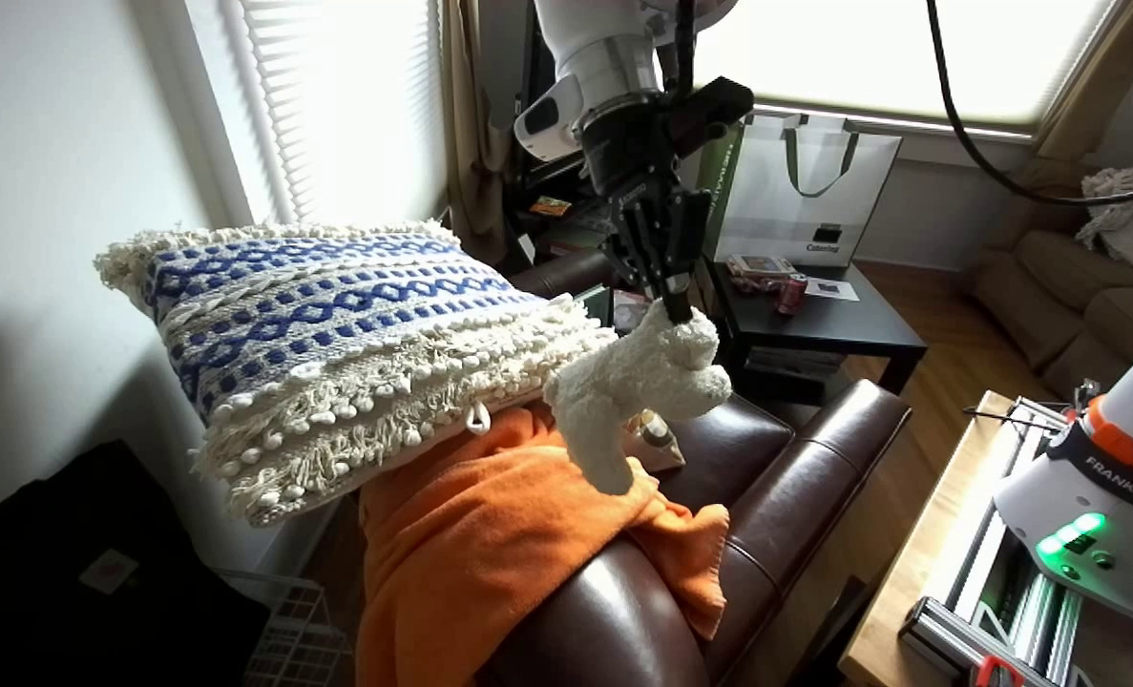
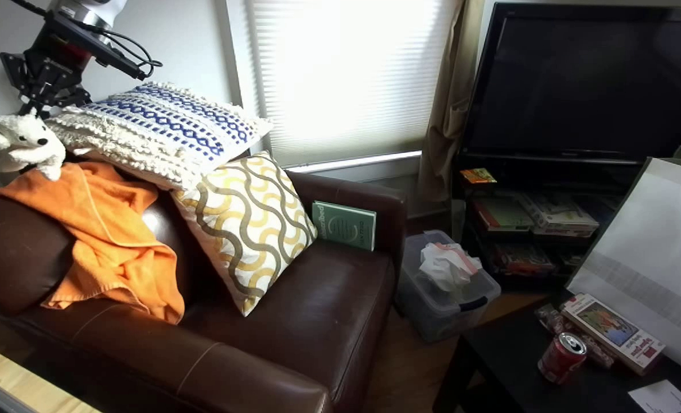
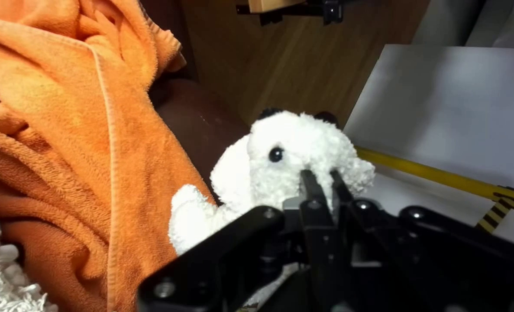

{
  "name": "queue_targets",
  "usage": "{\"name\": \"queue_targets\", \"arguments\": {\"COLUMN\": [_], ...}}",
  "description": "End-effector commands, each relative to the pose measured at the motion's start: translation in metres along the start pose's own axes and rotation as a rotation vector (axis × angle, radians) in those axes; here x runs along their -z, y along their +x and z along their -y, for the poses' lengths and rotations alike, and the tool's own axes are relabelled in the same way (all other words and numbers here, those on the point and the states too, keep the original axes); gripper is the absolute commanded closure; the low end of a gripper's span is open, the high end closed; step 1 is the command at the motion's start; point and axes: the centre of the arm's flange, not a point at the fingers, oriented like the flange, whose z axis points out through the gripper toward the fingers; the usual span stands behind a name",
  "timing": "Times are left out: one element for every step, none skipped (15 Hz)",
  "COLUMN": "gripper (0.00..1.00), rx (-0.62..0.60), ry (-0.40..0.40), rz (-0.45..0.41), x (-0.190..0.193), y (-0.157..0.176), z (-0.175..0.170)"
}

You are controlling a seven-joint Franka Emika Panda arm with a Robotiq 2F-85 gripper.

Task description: Put the teddy bear on the orange towel

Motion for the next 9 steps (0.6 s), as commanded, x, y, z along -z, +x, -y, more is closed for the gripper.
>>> {"name": "queue_targets", "arguments": {"gripper": [0.98, 0.98, 0.98, 0.98, 0.98, 0.98, 0.98, 0.98, 0.98], "rx": [0.066, 0.148, 0.200, 0.248, 0.296, 0.332, 0.370, 0.408, 0.446], "ry": [-0.021, -0.039, -0.054, -0.071, -0.085, -0.107, -0.127, -0.156, -0.190], "rz": [0.007, 0.025, 0.034, 0.045, 0.057, 0.094, 0.125, 0.152, 0.179], "x": [-0.002, -0.005, -0.005, -0.007, -0.007, -0.008, -0.007, -0.006, -0.004], "y": [0.004, 0.013, 0.018, 0.025, 0.032, 0.039, 0.044, 0.050, 0.058], "z": [-0.003, -0.003, -0.003, -0.004, -0.005, -0.007, -0.010, -0.013, -0.013]}}
